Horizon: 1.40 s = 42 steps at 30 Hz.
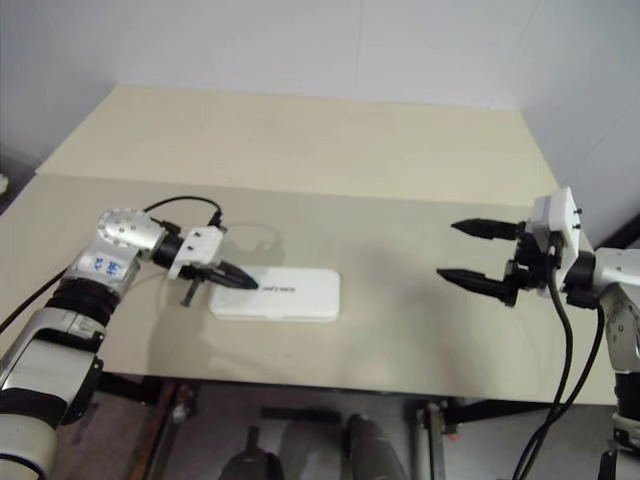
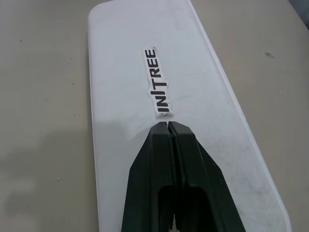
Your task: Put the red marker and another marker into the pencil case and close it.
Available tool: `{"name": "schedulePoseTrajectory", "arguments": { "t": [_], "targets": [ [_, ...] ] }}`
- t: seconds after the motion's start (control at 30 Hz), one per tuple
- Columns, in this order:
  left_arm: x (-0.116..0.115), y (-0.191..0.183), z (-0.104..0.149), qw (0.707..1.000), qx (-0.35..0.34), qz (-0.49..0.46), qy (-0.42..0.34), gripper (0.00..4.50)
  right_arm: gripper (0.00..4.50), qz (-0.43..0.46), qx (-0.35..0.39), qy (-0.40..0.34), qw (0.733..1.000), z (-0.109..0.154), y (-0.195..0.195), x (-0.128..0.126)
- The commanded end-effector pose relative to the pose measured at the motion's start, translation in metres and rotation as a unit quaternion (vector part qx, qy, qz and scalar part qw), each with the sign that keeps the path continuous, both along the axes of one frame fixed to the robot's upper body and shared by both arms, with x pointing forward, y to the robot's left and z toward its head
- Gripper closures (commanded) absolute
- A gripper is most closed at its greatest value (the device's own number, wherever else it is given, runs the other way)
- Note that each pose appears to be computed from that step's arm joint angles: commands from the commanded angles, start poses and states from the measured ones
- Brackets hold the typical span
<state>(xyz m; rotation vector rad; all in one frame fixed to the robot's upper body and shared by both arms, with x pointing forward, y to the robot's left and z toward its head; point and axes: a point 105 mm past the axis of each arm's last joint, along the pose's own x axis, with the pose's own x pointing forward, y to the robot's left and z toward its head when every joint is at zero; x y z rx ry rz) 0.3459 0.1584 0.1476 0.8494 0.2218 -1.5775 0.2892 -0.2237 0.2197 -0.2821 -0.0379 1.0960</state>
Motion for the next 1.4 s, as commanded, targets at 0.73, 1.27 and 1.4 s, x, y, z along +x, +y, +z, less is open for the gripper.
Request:
{"name": "schedulePoseTrajectory", "arguments": {
  "t": [0.73, 1.27, 1.4],
  "targets": [
    [-0.044, -0.001, 0.079, 0.942, -0.334, 0.032, -0.009, 4.47, 0.00, 0.018, 0.032, -0.032, 0.999, 0.020, 0.011, -0.003],
    [-0.060, 0.055, 0.076, 0.921, -0.375, 0.104, 0.013, 3.21, 0.00, 0.083, 0.017, -0.019, 0.996, 0.031, 0.019, -0.029],
    [-0.074, 0.078, 0.076, 0.929, -0.358, 0.088, 0.031, 1.87, 0.00, 0.069, 0.017, -0.026, 0.997, 0.029, 0.017, -0.022]
  ]
}}
